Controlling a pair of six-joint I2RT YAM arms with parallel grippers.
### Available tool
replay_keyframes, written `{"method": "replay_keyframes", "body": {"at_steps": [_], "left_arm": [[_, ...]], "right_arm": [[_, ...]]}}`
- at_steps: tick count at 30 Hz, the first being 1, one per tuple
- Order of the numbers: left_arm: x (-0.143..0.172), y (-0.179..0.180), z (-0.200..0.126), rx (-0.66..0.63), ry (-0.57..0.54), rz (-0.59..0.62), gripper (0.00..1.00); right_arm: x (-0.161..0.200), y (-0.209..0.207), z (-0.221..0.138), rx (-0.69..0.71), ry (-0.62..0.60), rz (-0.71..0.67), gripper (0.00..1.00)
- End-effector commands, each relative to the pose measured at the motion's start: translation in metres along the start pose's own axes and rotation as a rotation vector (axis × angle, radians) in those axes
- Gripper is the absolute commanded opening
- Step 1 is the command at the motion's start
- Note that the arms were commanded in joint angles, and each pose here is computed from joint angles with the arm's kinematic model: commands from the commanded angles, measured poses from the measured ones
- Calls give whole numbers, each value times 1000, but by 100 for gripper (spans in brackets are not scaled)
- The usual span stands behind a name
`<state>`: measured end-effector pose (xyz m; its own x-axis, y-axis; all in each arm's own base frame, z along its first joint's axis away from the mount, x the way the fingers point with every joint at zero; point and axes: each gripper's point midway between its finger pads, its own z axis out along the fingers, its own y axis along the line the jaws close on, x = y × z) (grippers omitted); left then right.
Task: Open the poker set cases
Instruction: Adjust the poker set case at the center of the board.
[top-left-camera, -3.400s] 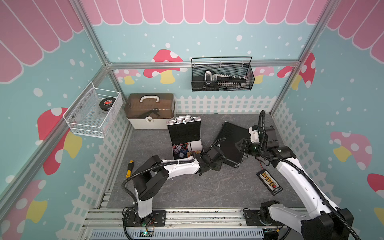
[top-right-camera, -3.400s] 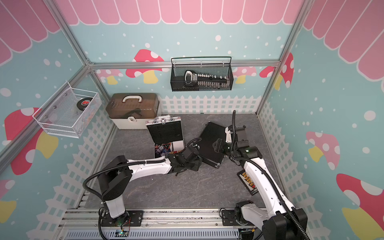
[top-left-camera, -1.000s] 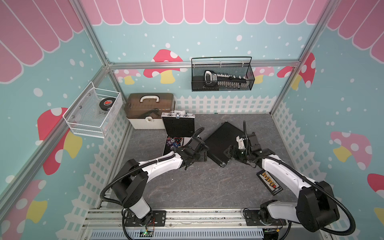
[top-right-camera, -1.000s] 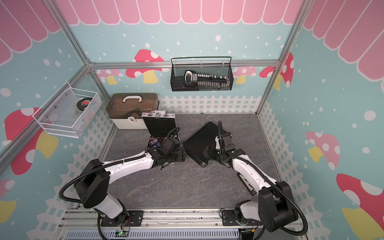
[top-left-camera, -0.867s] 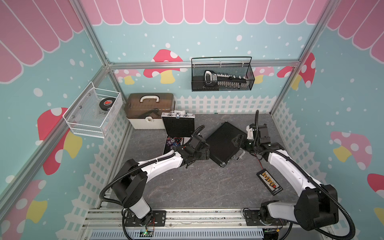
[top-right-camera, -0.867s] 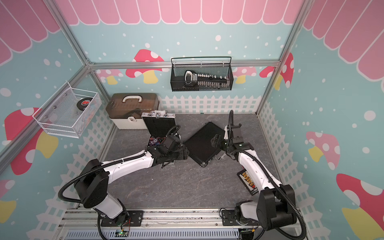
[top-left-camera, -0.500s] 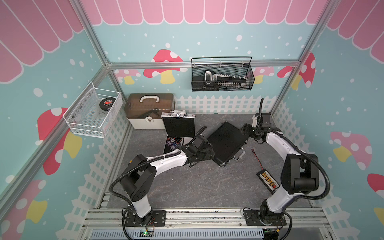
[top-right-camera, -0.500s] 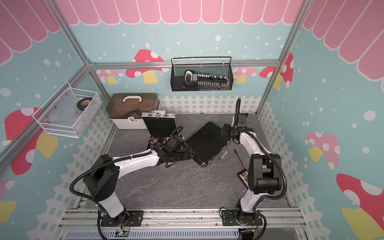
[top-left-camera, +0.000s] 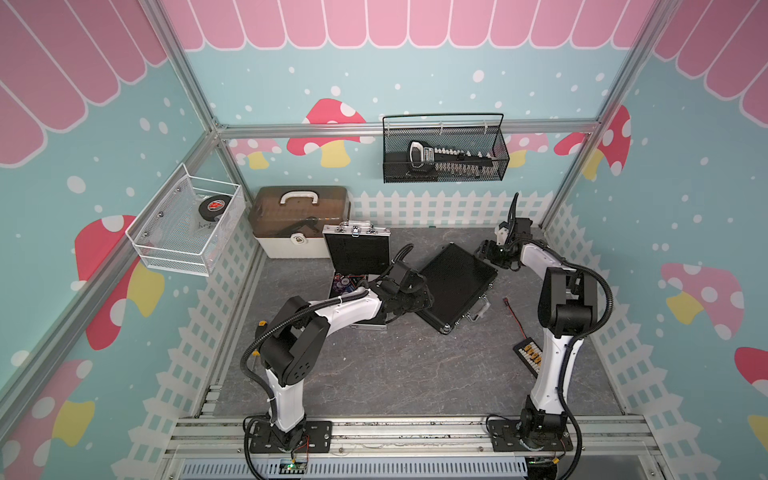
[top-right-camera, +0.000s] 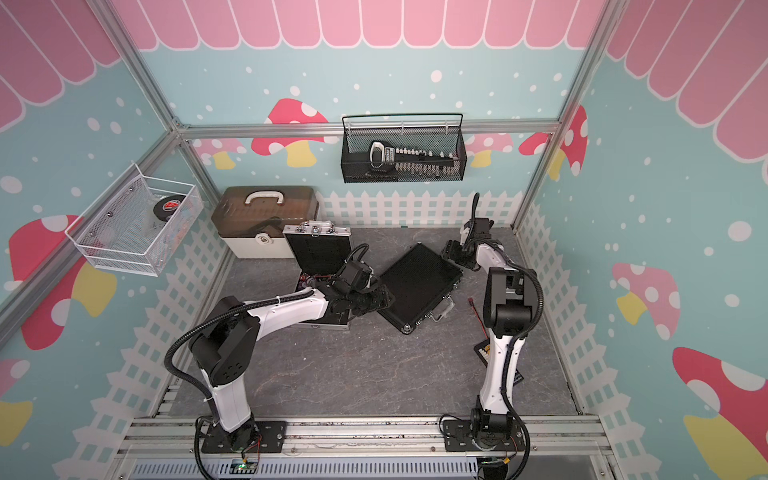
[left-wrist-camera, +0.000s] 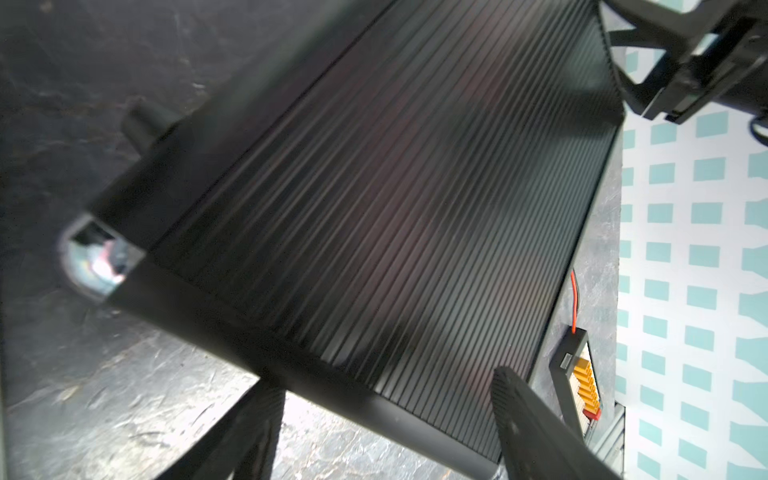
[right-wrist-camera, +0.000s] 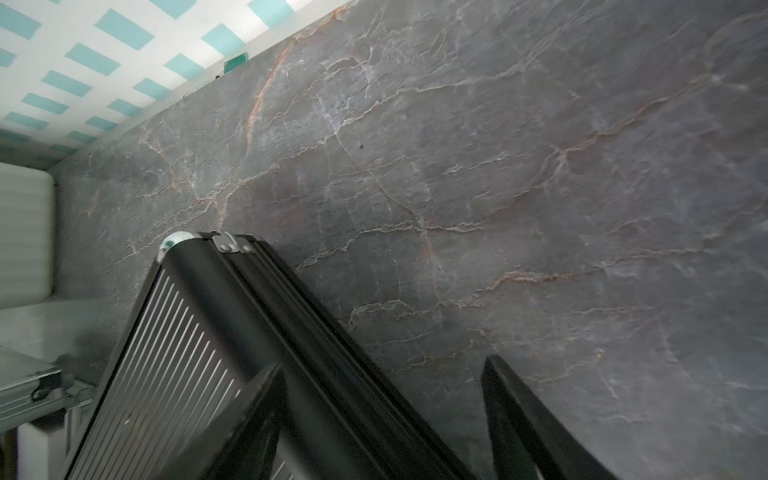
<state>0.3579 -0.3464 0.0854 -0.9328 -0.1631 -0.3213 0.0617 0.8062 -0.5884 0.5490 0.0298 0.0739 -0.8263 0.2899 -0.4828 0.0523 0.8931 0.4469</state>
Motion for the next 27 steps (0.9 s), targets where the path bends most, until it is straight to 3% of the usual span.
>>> {"method": "replay_keyframes", "body": {"at_steps": [1,16,27], "left_arm": [[-4,-13,9,50,18,15,78],[-18,-18,17,28,-3,50,78],[-36,-30,30,24,-13,62,78]], "right_arm": [[45,15,0,-92,125,18,73],[153,23,-66,-135,179,136,74],[194,29,-102,-137,187,172,78]]}}
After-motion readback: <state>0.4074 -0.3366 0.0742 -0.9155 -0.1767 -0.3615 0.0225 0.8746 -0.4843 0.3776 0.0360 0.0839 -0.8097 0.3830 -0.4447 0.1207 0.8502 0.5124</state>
